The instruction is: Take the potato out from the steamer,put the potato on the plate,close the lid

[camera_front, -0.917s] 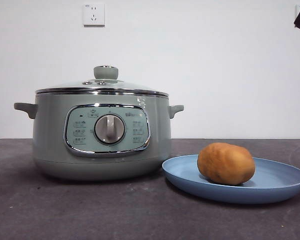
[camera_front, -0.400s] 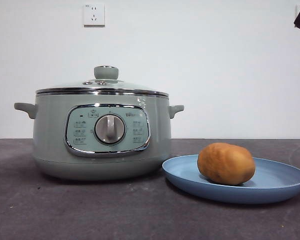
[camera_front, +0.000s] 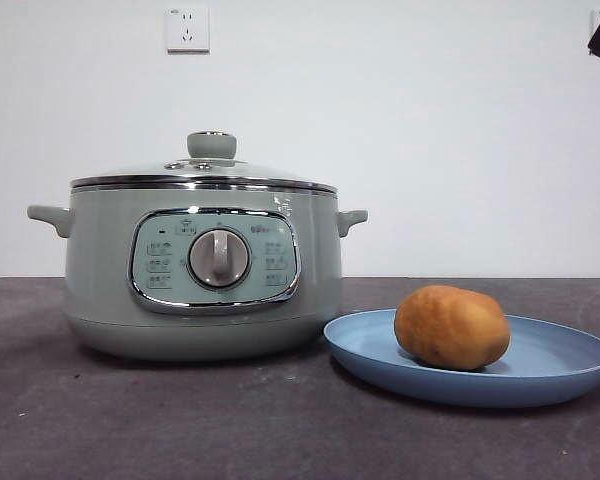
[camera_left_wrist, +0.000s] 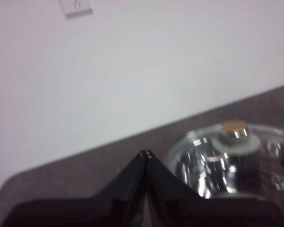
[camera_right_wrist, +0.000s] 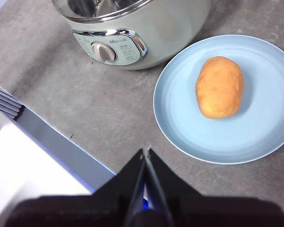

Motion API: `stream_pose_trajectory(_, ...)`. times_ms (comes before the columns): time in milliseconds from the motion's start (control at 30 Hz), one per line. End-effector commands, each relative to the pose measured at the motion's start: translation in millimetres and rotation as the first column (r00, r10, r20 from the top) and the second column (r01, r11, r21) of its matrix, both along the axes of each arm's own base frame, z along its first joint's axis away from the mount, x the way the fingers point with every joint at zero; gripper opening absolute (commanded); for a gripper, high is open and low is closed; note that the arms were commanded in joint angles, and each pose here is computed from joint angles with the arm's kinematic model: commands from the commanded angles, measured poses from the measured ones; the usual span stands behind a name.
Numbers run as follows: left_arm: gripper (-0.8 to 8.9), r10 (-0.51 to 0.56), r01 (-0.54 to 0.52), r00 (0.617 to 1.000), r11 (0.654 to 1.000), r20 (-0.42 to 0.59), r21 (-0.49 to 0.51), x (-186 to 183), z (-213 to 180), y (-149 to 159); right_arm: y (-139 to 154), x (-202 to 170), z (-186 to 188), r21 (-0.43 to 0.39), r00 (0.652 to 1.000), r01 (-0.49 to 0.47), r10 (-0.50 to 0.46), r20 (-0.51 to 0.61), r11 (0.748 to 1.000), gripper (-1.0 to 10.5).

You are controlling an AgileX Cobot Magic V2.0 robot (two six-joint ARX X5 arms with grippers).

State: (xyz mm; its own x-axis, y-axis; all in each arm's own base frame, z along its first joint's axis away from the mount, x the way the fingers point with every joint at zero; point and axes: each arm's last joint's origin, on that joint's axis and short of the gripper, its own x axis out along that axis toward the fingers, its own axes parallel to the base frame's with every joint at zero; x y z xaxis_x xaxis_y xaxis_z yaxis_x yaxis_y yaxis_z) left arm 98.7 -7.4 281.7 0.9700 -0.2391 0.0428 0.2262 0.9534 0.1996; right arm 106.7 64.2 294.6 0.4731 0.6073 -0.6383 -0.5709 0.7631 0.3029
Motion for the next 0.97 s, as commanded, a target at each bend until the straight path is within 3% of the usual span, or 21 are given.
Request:
stream_pose_trajectory(33,-0.04,0.005,-0.006,1.0,0.999,-0.02,-0.033,-2,-21,0,0,0,2,0.005,1.0,0.004,-0.004,0.006,1.0,0.0)
stream_pose_trajectory(500,-0.04,0.047,-0.063,0.992,0.989,-0.116,-0.131,-4,-108,2,0,0,2,0.005,1.0,0.004,-0.004,0.006,1.0,0.0)
stream_pose_trajectory(967,-0.04,0.042,-0.082,0.966,0.986,-0.257,-0.146,-3,-134,2,0,0,2,0.005,1.0,0.004,-0.004,0.006,1.0,0.0)
